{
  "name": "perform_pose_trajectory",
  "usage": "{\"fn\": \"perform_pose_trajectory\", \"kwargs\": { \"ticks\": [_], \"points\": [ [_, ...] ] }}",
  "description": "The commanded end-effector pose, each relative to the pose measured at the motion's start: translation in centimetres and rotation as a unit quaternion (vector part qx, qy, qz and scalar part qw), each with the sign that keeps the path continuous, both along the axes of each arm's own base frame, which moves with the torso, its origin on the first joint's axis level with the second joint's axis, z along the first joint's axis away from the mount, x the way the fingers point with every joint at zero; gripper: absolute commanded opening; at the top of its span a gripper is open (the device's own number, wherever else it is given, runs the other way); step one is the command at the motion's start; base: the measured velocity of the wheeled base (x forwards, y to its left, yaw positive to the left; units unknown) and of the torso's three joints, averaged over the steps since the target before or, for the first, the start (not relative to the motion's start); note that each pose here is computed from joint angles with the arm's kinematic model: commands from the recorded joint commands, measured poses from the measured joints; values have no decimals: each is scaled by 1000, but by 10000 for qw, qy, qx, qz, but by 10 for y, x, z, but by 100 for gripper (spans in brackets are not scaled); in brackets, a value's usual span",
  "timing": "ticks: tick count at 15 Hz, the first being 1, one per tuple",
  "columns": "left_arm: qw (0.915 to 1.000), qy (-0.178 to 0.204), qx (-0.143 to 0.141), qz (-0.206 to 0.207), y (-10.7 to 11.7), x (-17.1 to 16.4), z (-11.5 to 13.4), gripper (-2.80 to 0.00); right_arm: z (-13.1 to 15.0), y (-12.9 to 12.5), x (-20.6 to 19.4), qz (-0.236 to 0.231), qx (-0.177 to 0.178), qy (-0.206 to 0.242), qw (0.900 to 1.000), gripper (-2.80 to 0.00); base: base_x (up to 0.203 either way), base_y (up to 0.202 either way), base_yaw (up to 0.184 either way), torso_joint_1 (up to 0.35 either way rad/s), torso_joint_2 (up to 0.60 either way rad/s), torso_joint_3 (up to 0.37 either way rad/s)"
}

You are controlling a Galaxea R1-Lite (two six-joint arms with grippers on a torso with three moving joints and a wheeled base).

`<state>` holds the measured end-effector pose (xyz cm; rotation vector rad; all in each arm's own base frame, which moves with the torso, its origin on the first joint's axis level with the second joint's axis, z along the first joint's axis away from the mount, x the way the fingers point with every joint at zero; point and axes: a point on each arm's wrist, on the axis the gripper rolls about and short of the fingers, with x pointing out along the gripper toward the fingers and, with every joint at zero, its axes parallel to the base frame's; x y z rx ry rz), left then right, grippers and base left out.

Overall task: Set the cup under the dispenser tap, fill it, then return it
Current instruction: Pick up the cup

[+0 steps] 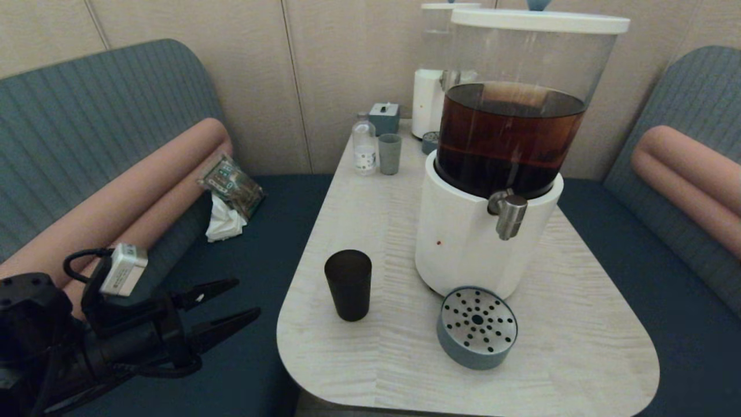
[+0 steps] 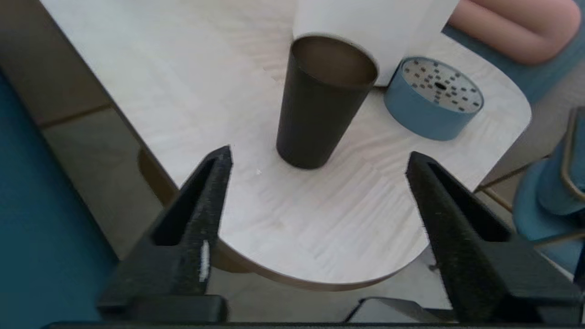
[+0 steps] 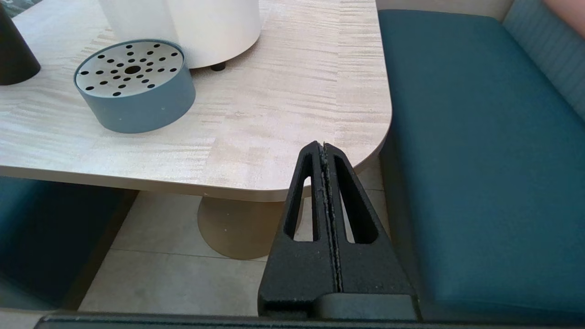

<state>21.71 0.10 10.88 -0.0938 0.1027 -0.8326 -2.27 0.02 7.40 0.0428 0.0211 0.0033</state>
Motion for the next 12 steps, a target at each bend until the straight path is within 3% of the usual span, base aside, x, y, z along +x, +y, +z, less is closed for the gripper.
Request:
{"fn": "perform_pose_trajectory", "kwargs": {
  "ticks": [1,4,12],
  "points": [
    [9997,229,-26,-53,0,6,-11,0,0,0,0,4,1,2,10000,-280,0,0,0,0,0,0],
    [9990,429,-47,-116,0,12,-21,0,0,0,0,4,1,2,10000,-280,0,0,0,0,0,0],
    [9987,347,-12,-365,3,57,-39,0,0,0,0,4,1,2,10000,-280,0,0,0,0,0,0]
  ]
}}
